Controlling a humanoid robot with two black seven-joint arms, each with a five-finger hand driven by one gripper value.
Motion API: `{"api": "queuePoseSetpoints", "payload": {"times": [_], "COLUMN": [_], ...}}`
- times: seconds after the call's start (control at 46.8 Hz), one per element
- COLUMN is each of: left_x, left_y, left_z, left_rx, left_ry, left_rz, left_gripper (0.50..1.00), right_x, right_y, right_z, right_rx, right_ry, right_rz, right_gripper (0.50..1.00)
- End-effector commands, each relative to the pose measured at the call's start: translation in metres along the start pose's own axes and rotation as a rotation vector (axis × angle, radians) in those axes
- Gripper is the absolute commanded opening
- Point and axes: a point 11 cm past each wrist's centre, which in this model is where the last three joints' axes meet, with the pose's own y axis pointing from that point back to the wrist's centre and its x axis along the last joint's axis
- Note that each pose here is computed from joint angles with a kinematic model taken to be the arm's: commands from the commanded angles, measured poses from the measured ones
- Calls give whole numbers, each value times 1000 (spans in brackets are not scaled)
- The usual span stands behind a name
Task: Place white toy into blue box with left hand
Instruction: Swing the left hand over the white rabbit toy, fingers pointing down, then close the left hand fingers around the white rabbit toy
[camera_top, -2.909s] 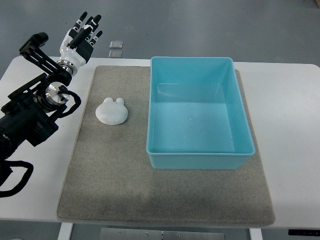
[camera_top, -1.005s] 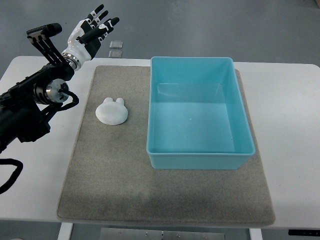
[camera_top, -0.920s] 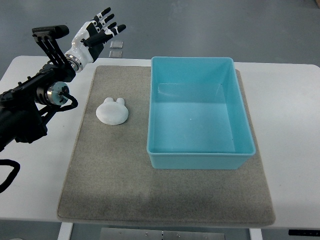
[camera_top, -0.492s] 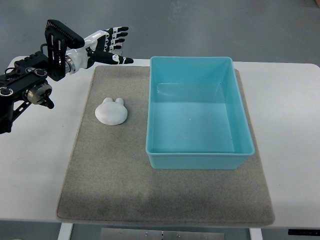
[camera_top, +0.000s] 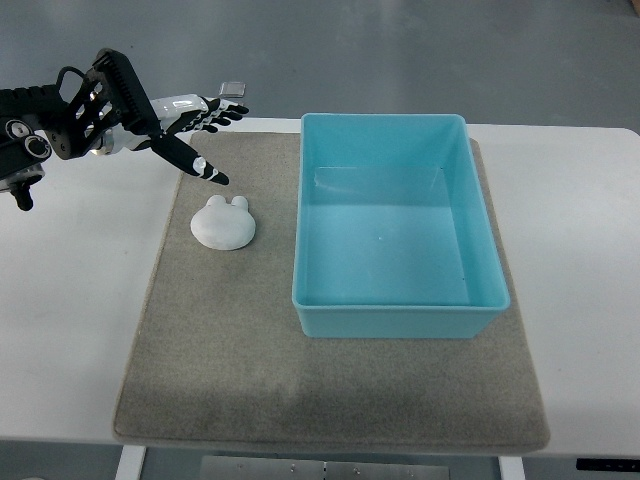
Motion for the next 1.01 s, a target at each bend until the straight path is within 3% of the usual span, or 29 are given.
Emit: {"api": "queuePoseSetpoints", "payload": {"times": [0.0,0.321,0.984], "left_x": [-5,-30,-44], "left_y": [1,5,2], "left_z": [3,7,-3], "left_rx": [-3,-9,36], "left_ry": [-54,-135,-291], "left_rz": [-30,-144,-195], "left_gripper": [990,990,986], "right_x": [0,0,0], "right_y": [0,0,0], "right_z": [0,0,0], "right_rx": [0,0,0], "right_ry": [0,0,0], "right_rz": [0,0,0], "right_gripper": [936,936,936]}}
